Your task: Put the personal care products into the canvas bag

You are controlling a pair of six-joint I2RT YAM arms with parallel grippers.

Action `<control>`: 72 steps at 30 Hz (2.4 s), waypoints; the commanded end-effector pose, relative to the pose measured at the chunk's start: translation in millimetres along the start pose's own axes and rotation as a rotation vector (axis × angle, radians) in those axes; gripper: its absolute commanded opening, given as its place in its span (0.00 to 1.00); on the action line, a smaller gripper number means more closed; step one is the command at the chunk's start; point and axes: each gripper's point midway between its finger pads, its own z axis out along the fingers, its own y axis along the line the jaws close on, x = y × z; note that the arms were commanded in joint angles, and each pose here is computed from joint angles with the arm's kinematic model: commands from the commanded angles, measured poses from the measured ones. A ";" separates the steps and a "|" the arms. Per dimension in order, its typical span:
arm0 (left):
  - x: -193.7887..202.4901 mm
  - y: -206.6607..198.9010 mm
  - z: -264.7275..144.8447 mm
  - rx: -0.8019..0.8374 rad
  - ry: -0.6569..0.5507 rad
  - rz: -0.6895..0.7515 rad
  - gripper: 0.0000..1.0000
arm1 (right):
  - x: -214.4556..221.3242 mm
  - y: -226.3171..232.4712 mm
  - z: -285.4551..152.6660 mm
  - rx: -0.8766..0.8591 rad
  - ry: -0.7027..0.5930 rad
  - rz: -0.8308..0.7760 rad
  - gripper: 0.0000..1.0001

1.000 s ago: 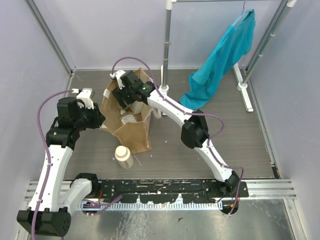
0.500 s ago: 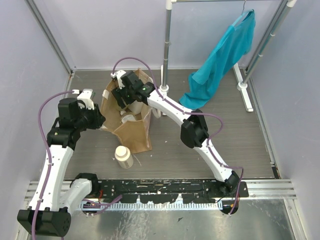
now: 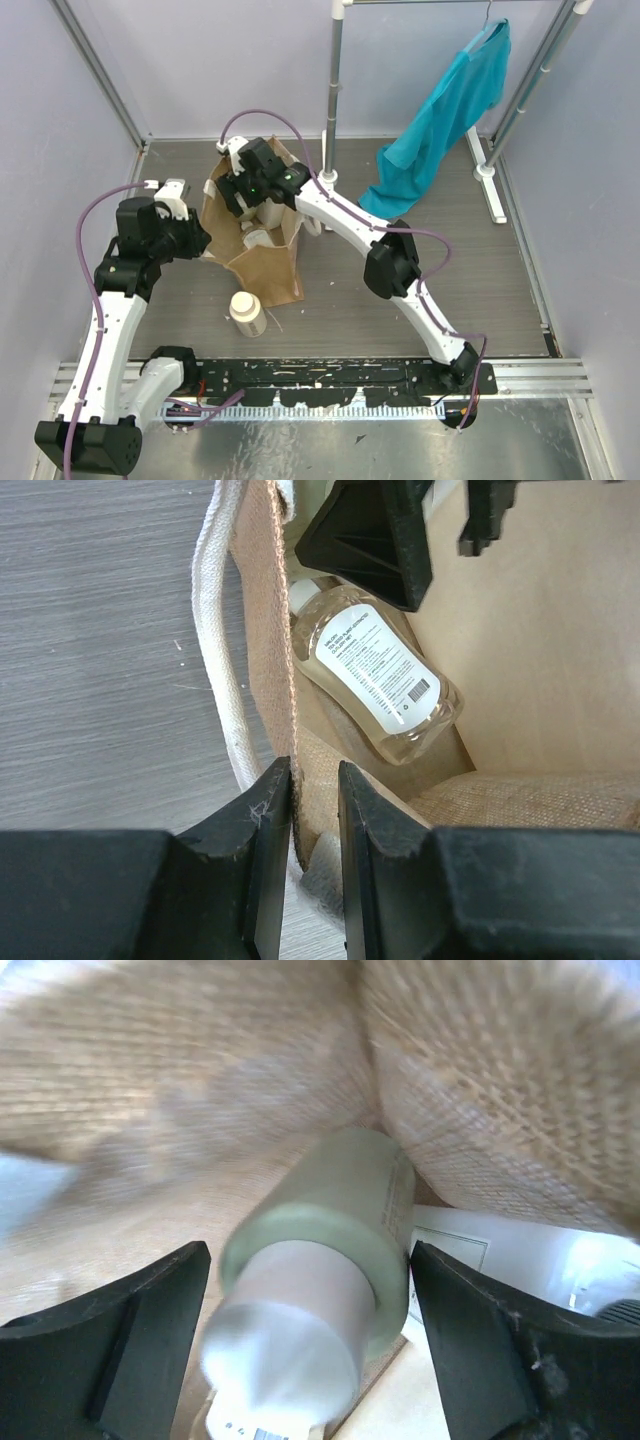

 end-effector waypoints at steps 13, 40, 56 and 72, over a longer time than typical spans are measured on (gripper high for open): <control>1.4 -3.8 1.2 0.023 -0.012 -0.001 0.31 | -120.2 28.5 -118.5 -0.001 -0.308 -0.075 0.94; -19.5 6.2 -1.7 -0.046 -0.053 -0.013 0.30 | -82.2 13.9 -203.9 0.141 -0.157 -0.225 0.94; -32.8 16.7 2.9 -0.110 -0.081 -0.064 0.21 | -46.6 7.7 -139.9 0.133 -0.142 -0.148 0.93; -23.9 17.8 5.7 -0.108 -0.059 -0.050 0.23 | -51.6 -68.2 -83.8 0.362 -0.103 -0.138 0.99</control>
